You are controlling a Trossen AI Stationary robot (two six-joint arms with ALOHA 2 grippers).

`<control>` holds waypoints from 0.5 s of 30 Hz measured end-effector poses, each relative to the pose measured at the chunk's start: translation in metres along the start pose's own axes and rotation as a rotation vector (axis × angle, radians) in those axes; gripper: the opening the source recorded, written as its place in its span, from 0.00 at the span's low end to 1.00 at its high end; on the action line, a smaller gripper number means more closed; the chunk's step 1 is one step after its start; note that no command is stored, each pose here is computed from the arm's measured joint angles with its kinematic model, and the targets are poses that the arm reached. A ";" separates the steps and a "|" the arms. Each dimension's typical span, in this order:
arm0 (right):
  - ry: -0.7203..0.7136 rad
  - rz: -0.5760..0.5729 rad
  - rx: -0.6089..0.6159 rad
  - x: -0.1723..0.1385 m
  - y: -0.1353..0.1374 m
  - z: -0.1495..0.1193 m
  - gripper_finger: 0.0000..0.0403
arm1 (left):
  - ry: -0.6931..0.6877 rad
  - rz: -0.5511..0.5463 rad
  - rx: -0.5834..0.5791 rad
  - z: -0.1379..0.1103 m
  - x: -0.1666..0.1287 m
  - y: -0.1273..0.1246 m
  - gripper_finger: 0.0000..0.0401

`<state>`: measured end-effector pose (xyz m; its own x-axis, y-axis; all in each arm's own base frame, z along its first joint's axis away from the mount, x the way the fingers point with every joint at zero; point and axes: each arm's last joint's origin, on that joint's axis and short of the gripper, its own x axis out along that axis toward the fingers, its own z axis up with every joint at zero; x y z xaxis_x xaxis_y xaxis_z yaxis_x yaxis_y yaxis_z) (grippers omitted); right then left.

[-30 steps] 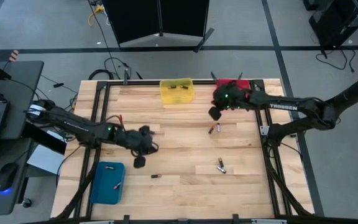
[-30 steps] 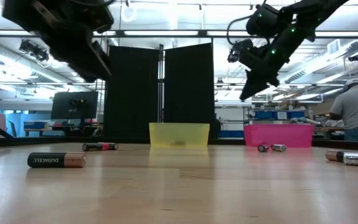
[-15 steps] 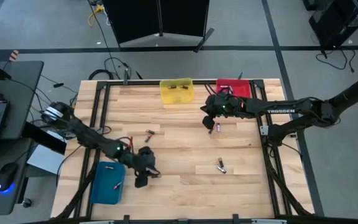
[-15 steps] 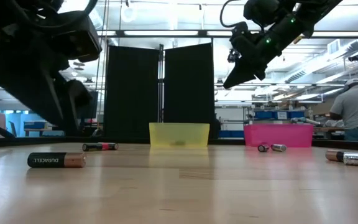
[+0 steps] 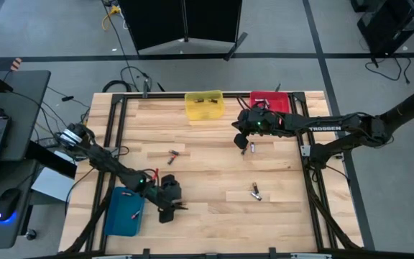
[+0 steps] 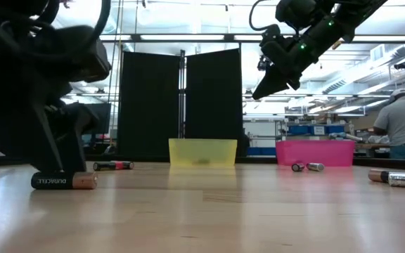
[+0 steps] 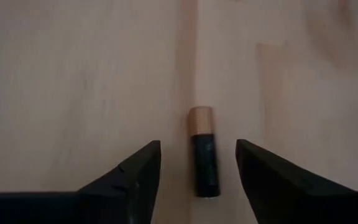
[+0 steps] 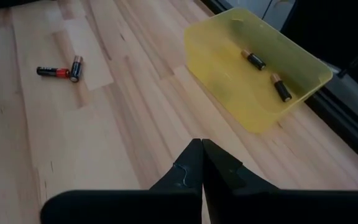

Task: Sort batteries
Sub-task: Put the black-brown battery into the yellow bin

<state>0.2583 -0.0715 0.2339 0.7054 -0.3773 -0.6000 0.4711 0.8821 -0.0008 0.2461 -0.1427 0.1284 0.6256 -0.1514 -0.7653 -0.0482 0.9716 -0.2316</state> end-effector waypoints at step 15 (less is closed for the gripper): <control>-0.004 0.011 -0.046 -0.002 0.011 -0.002 0.03 | 0.003 0.121 0.083 -0.006 0.012 0.008 0.23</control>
<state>0.2611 -0.0602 0.2339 0.7123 -0.3690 -0.5970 0.4386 0.8981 -0.0317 0.2488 -0.1378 0.1140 0.6170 -0.0331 -0.7863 -0.0584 0.9944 -0.0876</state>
